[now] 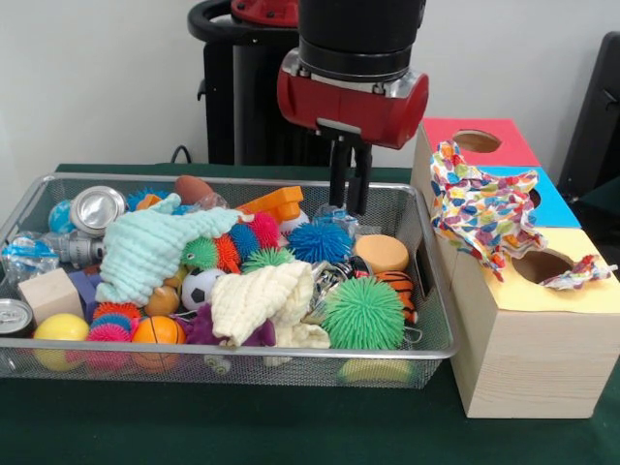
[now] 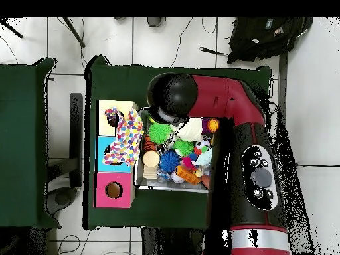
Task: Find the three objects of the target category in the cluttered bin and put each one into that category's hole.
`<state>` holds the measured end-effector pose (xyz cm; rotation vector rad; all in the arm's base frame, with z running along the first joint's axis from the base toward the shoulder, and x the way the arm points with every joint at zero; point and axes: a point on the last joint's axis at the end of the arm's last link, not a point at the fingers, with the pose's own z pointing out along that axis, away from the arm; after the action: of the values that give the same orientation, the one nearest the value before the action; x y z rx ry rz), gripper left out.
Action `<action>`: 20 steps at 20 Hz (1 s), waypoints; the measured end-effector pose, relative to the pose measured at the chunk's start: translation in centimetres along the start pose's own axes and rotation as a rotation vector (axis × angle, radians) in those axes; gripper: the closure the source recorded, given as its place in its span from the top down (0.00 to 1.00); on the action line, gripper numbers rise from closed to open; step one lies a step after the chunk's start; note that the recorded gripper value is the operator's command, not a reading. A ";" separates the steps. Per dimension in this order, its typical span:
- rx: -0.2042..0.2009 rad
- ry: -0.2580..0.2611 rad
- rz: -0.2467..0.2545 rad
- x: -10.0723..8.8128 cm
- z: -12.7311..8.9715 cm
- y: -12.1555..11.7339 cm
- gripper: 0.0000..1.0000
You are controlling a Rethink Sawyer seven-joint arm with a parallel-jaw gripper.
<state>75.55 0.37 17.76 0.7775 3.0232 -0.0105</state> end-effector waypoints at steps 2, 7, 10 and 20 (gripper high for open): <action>-0.006 0.001 -0.002 0.0 0.0 0.2 0.00; -0.037 0.007 -0.015 -0.1 -0.2 1.1 0.00; -0.049 0.006 -0.025 -0.2 -0.3 1.4 0.00; -0.095 -0.010 -0.086 0.4 -3.3 2.4 0.00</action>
<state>76.29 2.73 21.06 0.6379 3.0191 0.1263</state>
